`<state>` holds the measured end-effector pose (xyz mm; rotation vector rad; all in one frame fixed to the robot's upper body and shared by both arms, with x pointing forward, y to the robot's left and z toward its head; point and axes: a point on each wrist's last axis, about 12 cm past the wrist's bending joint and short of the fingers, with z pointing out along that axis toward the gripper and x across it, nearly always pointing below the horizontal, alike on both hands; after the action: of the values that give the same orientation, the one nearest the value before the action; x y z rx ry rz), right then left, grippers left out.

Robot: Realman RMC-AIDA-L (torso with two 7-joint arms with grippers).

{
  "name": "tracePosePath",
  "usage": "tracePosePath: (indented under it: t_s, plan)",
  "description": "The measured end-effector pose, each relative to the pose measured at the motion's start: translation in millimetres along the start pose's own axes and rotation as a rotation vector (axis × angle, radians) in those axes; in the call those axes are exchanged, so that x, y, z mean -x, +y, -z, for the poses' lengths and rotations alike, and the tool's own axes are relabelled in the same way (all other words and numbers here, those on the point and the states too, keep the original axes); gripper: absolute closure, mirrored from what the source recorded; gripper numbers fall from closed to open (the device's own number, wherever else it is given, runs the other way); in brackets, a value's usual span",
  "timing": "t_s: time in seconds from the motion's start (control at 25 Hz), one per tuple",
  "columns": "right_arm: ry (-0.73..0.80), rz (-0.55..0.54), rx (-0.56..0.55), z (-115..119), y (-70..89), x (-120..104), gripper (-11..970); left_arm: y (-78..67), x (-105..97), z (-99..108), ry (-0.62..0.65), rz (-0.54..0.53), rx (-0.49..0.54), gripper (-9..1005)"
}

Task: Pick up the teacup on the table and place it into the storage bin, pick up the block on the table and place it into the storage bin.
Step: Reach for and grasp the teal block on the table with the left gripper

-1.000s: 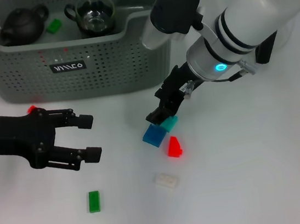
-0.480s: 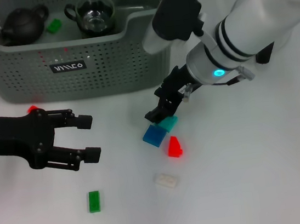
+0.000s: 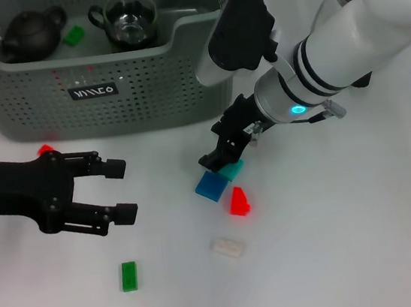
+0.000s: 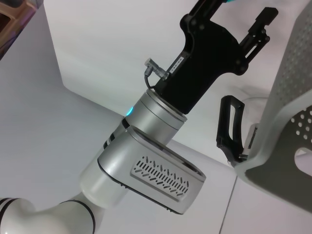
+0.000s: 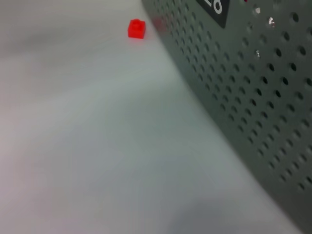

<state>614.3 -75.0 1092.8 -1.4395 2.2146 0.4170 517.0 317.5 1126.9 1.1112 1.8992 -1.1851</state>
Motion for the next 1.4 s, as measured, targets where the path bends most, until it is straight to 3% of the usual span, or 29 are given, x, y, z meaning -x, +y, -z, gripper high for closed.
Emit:
tracePosePath:
  t_s: [1.4]
  plan:
    - [0.012, 0.023, 0.017, 2.6, 3.0, -2.9, 275, -0.5, -3.8, 0.6, -0.004, 0.001, 0.009, 111]
